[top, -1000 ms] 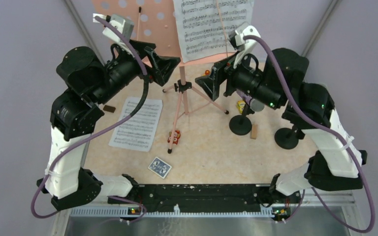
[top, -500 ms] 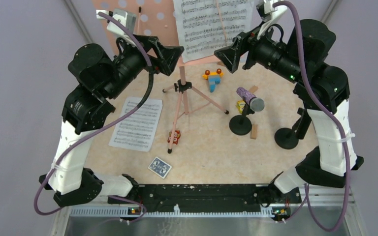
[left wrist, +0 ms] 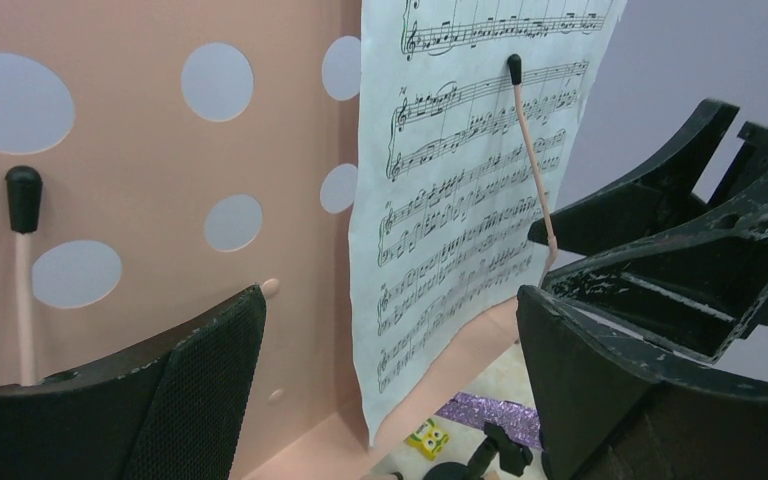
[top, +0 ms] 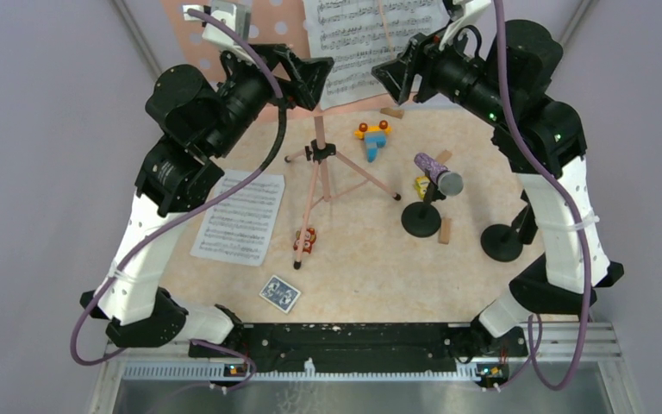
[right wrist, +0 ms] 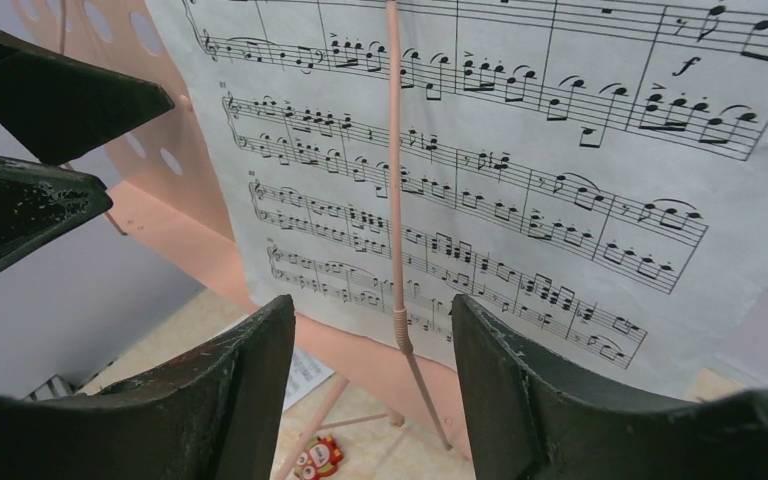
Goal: Pack up the instrument practice props
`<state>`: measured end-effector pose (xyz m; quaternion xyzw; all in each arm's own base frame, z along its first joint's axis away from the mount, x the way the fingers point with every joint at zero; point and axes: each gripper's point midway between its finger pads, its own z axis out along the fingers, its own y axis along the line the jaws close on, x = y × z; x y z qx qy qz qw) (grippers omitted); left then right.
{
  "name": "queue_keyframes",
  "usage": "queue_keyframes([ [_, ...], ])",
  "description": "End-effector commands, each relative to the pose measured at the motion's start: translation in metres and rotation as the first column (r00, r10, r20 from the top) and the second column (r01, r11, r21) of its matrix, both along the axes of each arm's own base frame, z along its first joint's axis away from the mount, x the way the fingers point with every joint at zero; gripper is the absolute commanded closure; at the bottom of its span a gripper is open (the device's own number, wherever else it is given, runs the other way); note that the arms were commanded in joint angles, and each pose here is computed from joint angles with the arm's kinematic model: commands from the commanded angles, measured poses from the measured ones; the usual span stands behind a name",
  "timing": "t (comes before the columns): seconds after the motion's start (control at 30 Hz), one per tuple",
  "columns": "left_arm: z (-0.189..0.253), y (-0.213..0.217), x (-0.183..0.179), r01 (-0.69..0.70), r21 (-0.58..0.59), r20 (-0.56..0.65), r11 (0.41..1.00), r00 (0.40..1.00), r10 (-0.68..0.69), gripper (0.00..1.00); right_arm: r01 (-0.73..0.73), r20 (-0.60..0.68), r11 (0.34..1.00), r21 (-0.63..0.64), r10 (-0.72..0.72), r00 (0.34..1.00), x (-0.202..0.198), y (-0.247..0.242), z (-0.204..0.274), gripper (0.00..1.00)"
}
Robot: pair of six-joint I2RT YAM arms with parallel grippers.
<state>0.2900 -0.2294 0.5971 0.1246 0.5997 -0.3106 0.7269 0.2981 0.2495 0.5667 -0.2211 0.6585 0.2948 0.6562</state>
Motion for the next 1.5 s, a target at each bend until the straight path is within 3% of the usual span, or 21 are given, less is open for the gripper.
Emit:
queue_keyframes([
  [0.0, 0.024, 0.003, 0.006, -0.036, -0.041, 0.094, 0.998, 0.995, 0.04, 0.01, -0.014, 0.022, 0.999, 0.032, 0.014, 1.0, 0.006, 0.005, 0.008, 0.42],
  [0.4, 0.015, -0.006, 0.026, -0.073, 0.028, 0.123, 0.997, 0.99, 0.069, 0.01, -0.082, 0.015, 0.997, 0.01, 0.082, 0.997, -0.004, 0.012, 0.0, 0.48],
  [0.7, 0.011, -0.033, 0.015, 0.071, 0.069, 0.15, 0.995, 0.985, -0.081, 0.04, -0.1, 0.013, 0.995, 0.004, 0.1, 0.995, -0.007, 0.013, -0.003, 0.51],
  [1.13, 0.014, -0.039, 0.006, 0.131, 0.068, 0.178, 0.989, 0.974, -0.141, 0.35, -0.103, 0.012, 0.995, 0.002, 0.103, 0.995, -0.007, 0.014, -0.008, 0.59],
  [1.47, 0.019, -0.038, 0.008, 0.116, 0.027, 0.188, 0.993, 0.975, -0.119, 0.57, -0.054, 0.079, 0.996, 0.069, 0.048, 0.996, -0.004, 0.006, 0.018, 0.69],
])
